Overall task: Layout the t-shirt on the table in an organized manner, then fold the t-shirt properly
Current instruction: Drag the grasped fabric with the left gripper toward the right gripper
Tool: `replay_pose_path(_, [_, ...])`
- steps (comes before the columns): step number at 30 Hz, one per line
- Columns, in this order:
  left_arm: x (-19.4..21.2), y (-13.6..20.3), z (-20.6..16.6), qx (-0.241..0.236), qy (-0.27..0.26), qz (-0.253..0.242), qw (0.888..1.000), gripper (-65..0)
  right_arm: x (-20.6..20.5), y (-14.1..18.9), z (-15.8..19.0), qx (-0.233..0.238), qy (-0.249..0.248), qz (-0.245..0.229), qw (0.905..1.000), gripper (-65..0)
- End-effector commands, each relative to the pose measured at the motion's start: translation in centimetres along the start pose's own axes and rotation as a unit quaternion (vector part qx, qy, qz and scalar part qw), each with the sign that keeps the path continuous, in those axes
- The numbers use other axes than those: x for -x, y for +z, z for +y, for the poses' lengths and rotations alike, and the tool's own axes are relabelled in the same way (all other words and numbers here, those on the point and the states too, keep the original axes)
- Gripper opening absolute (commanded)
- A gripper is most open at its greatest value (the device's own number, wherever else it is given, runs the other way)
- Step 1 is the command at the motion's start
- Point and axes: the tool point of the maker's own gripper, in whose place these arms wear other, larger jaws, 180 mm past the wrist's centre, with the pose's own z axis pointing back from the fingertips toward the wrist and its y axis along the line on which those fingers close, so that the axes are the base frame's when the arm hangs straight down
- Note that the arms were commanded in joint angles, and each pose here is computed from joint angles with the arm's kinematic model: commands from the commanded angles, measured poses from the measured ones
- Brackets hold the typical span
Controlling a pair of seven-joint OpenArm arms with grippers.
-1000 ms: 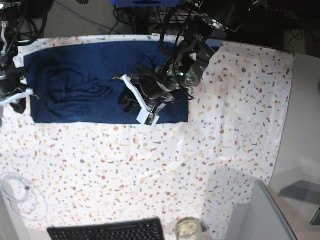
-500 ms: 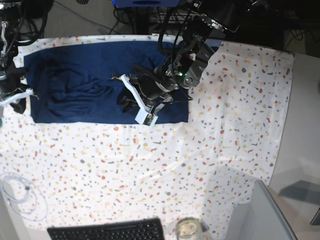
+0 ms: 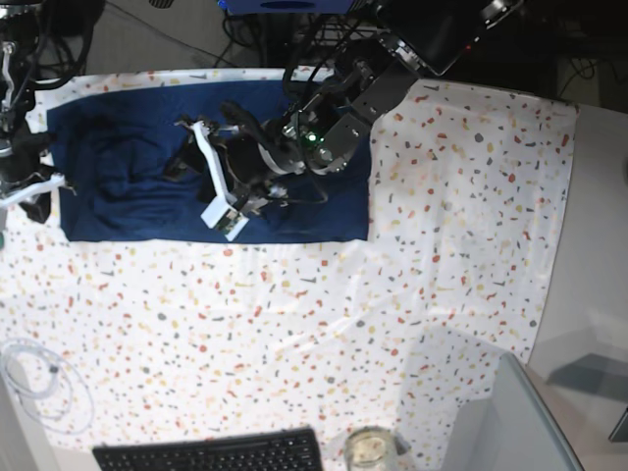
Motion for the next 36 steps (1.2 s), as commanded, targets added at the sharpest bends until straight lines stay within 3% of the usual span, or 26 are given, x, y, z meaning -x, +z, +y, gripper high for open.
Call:
replay_pose_path(1, [-1.8,0.0,-1.0,0.015,-0.006,-0.025,1.0,-27.0,-1.9,0.1,-0.3,0.0,0.007,-0.027,0.9996,-65.0])
replay_pose_path(5, [-3.1,0.5,-1.7,0.023,-0.016,-0.043,0.999,-27.8,-1.9,0.1,-0.4,0.0,0.006,-0.027,0.9996,-65.0])
replay_pose_path(7, [-4.0,1.5,-1.1,0.016,-0.019,-0.059,0.998,-32.6,-1.9,0.1,-0.4,0.0,0.006,-0.027,0.9996,-65.0])
replay_pose_path(11, [-2.8,4.7,3.2,-0.046,0.025,-0.069,0.996,-65.0,-1.8,0.1,-0.4,0.001,0.006,-0.026,0.9996,-65.0])
replay_pose_path(15, [-1.4,8.2,9.3,-0.154,0.093,-0.069,0.981,-65.0,-1.4,0.3,-0.6,0.002,0.008,-0.022,0.9997,-65.0])
replay_pose_path(18, [-0.2,9.4,11.0,-0.184,0.095,-0.056,0.977,-65.0,-1.4,0.3,-0.6,0.002,0.008,-0.022,0.9997,-65.0])
replay_pose_path(29, [4.2,7.1,8.8,-0.154,0.088,0.021,0.984,-65.0,-1.3,0.2,-0.2,-0.002,0.008,-0.02,0.9998,-65.0])
replay_pose_path(36, [4.3,6.1,5.8,-0.117,0.07,0.03,0.99,-65.0,-1.4,0.2,-0.5,0.001,0.007,-0.022,0.9997,-65.0])
